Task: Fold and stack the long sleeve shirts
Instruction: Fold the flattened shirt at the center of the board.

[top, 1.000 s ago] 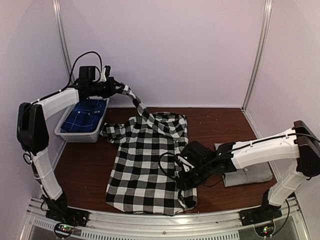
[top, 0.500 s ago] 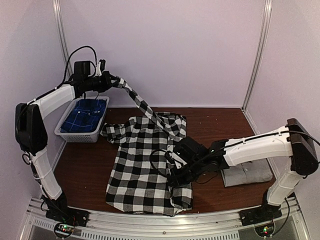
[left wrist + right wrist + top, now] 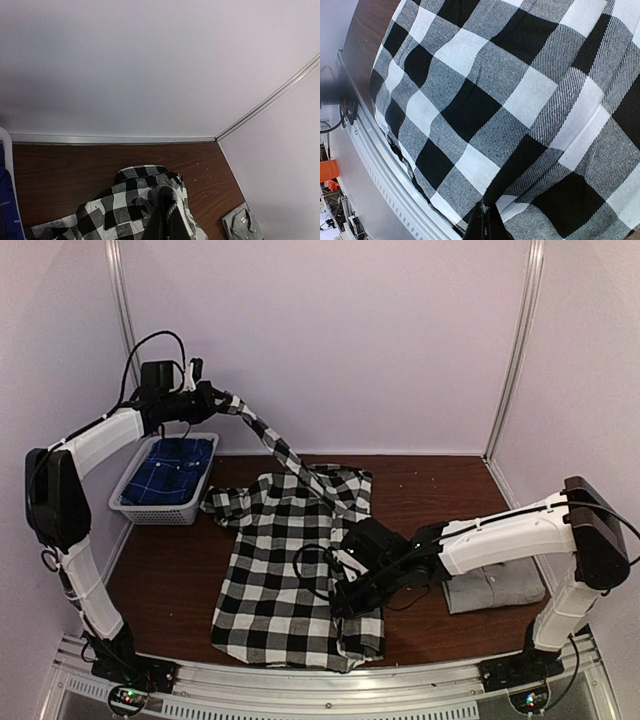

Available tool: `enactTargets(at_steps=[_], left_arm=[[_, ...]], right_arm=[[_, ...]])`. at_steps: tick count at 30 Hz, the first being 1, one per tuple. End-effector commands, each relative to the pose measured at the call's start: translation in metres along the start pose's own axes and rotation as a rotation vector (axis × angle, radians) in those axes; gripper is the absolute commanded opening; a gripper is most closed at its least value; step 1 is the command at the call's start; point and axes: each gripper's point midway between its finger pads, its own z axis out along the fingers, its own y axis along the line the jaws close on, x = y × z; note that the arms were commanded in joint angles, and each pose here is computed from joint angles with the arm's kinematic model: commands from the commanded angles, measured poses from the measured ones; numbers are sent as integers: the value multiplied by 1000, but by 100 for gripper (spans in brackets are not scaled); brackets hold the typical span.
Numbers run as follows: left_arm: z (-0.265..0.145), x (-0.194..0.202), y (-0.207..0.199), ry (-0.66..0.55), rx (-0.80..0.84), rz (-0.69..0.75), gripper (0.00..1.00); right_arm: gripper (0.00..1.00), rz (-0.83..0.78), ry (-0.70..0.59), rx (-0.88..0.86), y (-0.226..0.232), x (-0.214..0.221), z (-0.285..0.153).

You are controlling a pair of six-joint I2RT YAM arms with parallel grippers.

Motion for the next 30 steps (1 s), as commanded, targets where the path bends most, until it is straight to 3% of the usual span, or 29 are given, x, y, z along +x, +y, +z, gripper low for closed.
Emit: enactTargets(at_steps=[1,17,18,21,25,27,30], left_arm=[[-18,-24,-10,-76,3,56,0],[-3,10,15,13,-11,11,0],[-3,13,16,21,-9,9,0],[-3,21,16,43,3,4,0],[-5,33,13,76,31,16,0],[-6,40,8,96,55,33,0],[-8,54,2,123,70,45,0]], right_arm=[[0,-38,-12,-34,13,-6,2],[1,-55,-9,-49,19,-14,14],[4,-53,-2,-45,17,-11,15],[26,-61,-15,-20,14,-13,9],[52,-84,-117,36,12,-40,-16],[59,-80,-188,70,5,-61,-34],[62,-24,-341,111,-18,-105,-70]])
